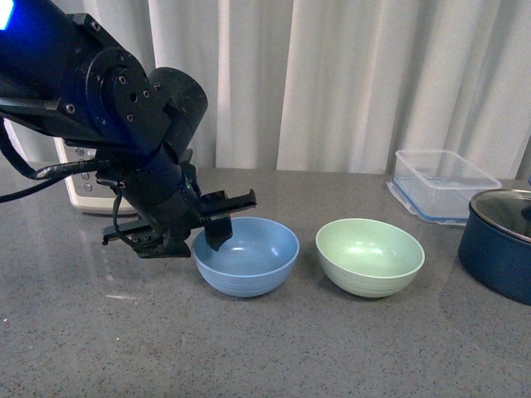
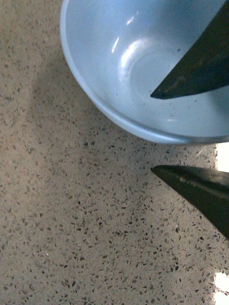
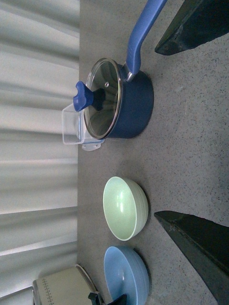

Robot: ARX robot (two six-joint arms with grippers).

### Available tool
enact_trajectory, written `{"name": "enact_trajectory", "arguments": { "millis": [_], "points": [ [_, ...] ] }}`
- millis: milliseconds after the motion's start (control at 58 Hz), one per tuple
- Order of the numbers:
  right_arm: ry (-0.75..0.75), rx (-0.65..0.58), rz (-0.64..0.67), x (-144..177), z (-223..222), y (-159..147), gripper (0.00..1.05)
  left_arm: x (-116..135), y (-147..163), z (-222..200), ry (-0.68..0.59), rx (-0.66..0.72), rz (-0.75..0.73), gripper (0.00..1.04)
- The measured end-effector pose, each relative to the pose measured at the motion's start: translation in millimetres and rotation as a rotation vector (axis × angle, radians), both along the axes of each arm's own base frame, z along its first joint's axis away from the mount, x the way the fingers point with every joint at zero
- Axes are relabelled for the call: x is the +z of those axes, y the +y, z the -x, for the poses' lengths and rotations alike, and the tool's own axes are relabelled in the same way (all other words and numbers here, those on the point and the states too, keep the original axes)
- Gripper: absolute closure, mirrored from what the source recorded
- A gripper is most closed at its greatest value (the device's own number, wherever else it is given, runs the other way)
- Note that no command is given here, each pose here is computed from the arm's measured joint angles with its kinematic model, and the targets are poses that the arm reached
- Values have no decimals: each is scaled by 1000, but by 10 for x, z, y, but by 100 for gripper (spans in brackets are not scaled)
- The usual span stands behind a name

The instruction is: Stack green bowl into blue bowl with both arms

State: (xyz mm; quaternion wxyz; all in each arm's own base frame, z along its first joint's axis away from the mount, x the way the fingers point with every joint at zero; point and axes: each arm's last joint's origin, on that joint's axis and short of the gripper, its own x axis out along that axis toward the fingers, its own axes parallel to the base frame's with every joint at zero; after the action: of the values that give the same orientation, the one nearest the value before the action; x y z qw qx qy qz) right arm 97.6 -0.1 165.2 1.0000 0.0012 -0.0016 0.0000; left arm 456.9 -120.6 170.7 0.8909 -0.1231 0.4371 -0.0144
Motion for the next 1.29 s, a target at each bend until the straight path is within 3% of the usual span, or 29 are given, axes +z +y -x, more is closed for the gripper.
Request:
{"name": "enact_trajectory", "arguments": {
  "millis": [172, 310, 414, 483, 552, 655, 828, 1293],
  "points": [
    [0, 0, 0, 0, 0, 0, 10, 330, 73, 143, -106, -33, 37, 35],
    [0, 0, 0, 0, 0, 0, 10, 887, 270, 478, -396, -12, 48, 13],
    [0, 0, 0, 0, 0, 0, 10, 1172, 467, 795, -791, 72, -103, 29],
    [0, 0, 0, 0, 0, 0, 10, 1134, 592, 1044, -932, 69, -161, 42],
    [0, 0, 0, 0, 0, 0, 10, 972, 680, 1223, -958, 65, -193, 52],
    [0, 0, 0, 0, 0, 0, 10, 595, 806, 1507, -897, 42, -231, 72],
    [0, 0, 0, 0, 0, 0, 10, 432, 926, 1913, -907, 28, -236, 102],
    [0, 0, 0, 0, 0, 0, 10, 130, 1188, 2653, -900, 28, -246, 101]
  ]
}}
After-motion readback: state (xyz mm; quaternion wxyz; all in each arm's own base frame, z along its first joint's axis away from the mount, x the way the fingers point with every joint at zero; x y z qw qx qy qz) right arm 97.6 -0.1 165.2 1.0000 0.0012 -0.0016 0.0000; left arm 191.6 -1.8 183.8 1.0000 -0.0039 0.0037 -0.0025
